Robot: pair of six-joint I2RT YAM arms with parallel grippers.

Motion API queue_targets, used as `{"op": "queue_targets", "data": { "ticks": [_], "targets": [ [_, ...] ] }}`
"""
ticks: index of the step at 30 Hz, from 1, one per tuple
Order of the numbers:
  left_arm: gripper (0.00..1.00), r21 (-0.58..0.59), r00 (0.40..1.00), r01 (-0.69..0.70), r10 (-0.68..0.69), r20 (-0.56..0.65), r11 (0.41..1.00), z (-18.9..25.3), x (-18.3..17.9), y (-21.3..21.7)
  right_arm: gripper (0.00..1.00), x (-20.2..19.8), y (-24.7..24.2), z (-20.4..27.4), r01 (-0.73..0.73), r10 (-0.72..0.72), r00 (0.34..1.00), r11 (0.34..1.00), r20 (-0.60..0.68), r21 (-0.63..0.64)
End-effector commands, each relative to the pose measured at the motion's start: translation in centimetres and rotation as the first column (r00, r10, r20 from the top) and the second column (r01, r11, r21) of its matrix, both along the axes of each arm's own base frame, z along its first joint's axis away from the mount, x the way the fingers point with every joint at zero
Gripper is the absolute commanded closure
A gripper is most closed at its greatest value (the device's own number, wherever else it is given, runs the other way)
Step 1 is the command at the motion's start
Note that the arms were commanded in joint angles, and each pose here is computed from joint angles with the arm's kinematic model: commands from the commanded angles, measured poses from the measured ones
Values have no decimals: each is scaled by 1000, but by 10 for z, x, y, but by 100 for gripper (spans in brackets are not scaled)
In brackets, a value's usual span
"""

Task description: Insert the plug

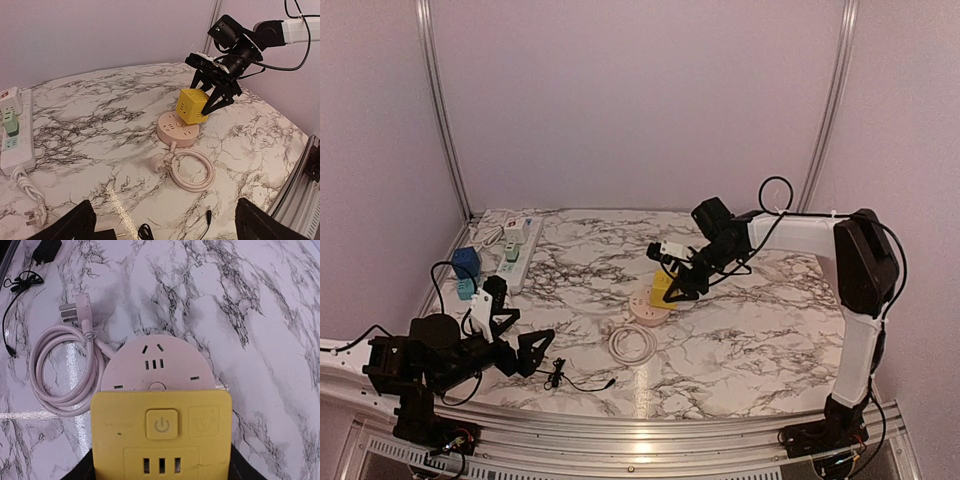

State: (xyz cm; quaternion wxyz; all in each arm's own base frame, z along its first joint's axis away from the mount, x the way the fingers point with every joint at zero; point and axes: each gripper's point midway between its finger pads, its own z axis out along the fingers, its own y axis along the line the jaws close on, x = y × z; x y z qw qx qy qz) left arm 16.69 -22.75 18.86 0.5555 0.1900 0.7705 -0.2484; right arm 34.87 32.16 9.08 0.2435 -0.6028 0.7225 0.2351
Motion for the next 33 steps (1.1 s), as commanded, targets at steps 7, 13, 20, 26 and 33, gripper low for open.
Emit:
{"op": "queue_targets", "data": {
  "ticks": [7, 13, 20, 26, 33],
  "targets": [
    [1, -58, 1000, -13, 13, 3, 998, 8, 3, -4, 100, -39, 22, -9, -32, 31, 997, 999, -72, -14],
    [1, -38, 1000, -6, 6, -2, 999, 6, 2, -6, 100, -50, 35, -9, -37, 35, 997, 999, -70, -26],
    [1, -32, 1000, -1, 1, 1, 999, 6, 2, -6, 100, -46, 29, -6, -62, 58, 997, 995, -55, -73],
    [1, -35, 1000, -3, 2, -5, 999, 3, 1, -4, 100, -43, 26, -14, -83, 75, 995, 990, -72, -116],
    [1, -36, 1000, -3, 3, -4, 999, 2, 1, -4, 100, -40, 27, -13, -77, 71, 996, 992, -56, -104]
  ]
}}
